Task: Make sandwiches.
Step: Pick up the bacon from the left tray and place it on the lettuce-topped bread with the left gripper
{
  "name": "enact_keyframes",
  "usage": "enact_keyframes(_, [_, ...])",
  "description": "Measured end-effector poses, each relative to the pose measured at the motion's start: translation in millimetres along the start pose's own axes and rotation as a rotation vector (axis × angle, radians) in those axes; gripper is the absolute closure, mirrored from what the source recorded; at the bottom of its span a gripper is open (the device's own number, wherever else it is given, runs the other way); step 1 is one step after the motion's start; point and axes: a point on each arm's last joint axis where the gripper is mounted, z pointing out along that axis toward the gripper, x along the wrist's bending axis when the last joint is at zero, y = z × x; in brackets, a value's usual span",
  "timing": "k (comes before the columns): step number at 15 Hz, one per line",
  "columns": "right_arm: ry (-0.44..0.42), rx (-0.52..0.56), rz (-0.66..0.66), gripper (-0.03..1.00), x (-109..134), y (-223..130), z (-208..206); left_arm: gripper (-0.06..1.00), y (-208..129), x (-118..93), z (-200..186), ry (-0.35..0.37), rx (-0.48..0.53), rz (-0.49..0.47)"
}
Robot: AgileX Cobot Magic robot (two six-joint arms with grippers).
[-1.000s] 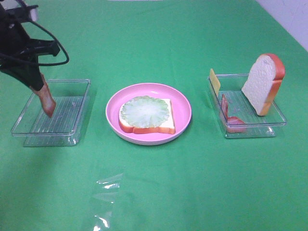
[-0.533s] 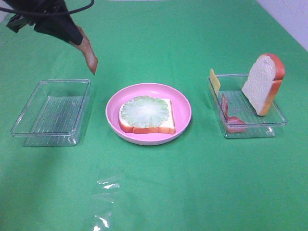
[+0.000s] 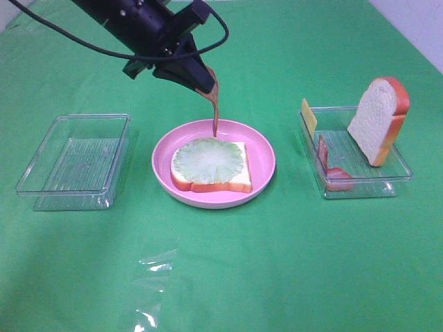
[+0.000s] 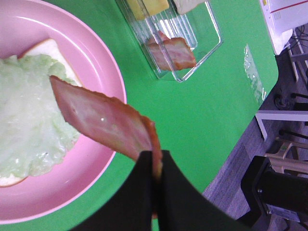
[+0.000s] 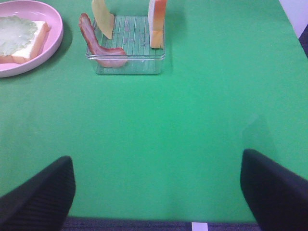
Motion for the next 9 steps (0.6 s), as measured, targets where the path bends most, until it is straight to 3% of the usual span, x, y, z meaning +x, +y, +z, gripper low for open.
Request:
enact_keyframes(5, [0.0, 0.0, 0.0, 0.07, 0.0, 0.0, 0.0, 0.94, 3.6, -3.0, 58.2, -0.024, 0.079, 0.035])
enact_keyframes(8, [0.0, 0.0, 0.0, 0.07, 0.0, 0.0, 0.0, 0.94, 3.2, 3.3, 74.6, -0.025, 0.102, 0.031])
enact_keyframes(9, [0.0, 0.0, 0.0, 0.07, 0.0, 0.0, 0.0, 0.94, 2.1, 10.6, 76.0, 0.04, 0.121, 0.048])
